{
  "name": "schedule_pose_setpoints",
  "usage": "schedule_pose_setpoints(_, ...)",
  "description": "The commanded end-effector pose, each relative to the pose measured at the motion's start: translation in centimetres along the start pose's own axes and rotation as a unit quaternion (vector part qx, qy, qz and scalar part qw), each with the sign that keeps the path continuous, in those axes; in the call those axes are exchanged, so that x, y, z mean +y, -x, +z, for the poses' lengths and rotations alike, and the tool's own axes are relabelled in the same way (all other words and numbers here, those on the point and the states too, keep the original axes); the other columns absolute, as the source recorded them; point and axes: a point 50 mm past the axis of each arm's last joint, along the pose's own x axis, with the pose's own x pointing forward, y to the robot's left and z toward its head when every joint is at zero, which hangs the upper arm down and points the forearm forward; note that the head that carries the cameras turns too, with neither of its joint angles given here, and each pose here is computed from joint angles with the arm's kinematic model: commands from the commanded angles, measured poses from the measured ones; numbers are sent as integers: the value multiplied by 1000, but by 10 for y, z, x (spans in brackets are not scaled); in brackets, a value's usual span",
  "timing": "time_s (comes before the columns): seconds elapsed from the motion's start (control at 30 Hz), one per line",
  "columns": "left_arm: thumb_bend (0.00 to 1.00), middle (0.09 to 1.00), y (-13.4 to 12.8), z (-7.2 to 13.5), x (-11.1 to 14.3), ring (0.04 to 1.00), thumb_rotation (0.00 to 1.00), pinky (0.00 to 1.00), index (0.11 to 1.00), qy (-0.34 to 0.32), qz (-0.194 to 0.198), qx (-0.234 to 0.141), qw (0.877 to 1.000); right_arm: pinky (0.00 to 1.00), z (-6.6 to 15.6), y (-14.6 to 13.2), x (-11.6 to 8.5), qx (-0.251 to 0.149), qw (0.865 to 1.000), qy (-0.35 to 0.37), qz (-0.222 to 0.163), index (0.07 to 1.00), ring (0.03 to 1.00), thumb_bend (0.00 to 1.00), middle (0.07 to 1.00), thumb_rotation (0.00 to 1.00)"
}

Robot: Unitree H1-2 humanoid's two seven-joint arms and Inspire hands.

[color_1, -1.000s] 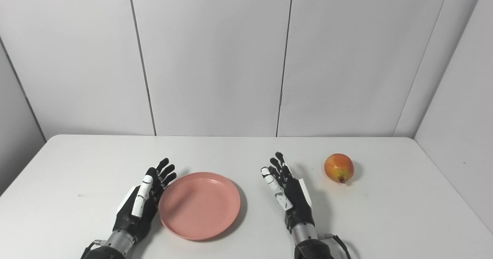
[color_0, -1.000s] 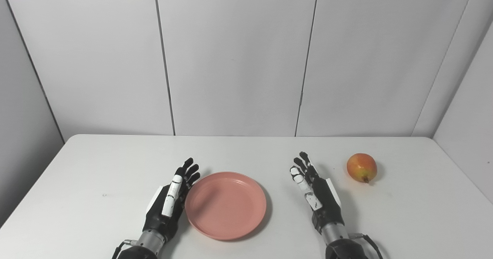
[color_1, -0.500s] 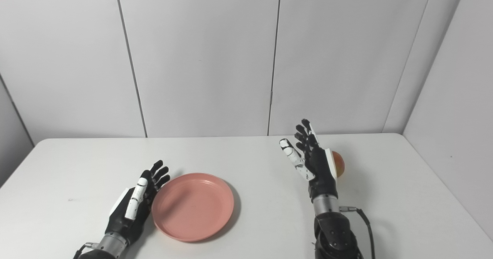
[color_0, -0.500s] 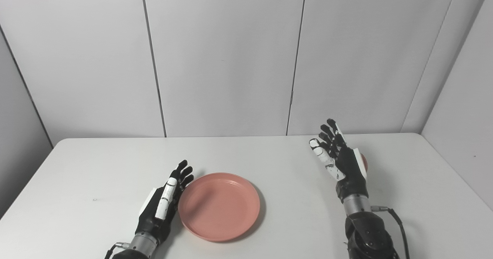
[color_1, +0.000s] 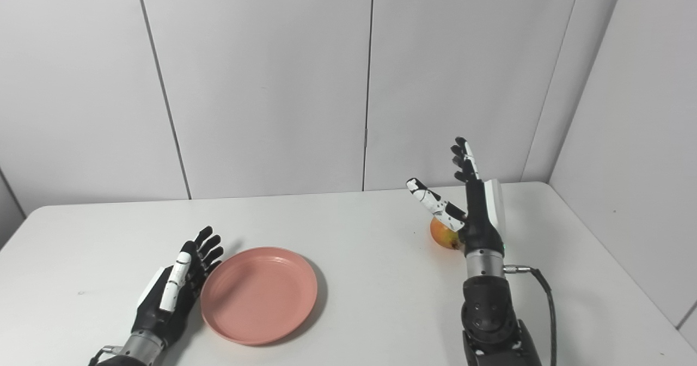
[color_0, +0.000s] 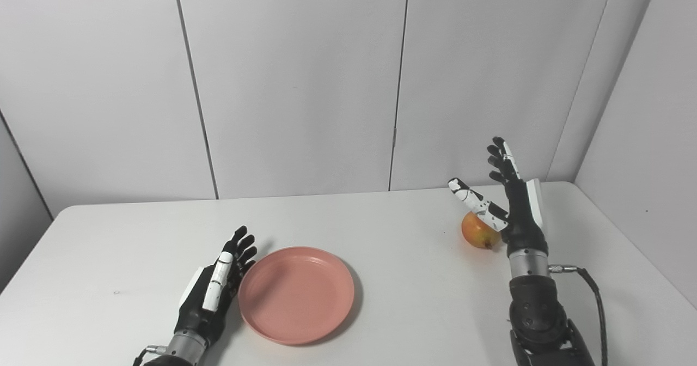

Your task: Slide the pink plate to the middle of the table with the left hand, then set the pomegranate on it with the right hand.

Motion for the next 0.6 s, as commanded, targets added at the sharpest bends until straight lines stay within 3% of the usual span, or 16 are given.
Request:
schedule_pose_setpoints(0.0, 621, 977, 2, -1, 7, 966, 1000, 955, 986, -4, -3, -11, 1000, 795, 20, -19, -5, -54, 998, 7, -22, 936, 868, 658, 908, 478)
schedule_pose_setpoints(0.17, 615, 974, 2, -2, 11, 963, 1000, 951, 984, -3, -1, -12, 1000, 853, 11, -22, -6, -33, 998, 47, -30, 936, 899, 718, 913, 452)
schedule_pose_setpoints(0.57, 616, 969, 2, -3, 13, 958, 1000, 941, 980, -2, -3, -15, 1000, 788, -27, -30, -5, 56, 988, 144, -8, 930, 888, 803, 922, 356)
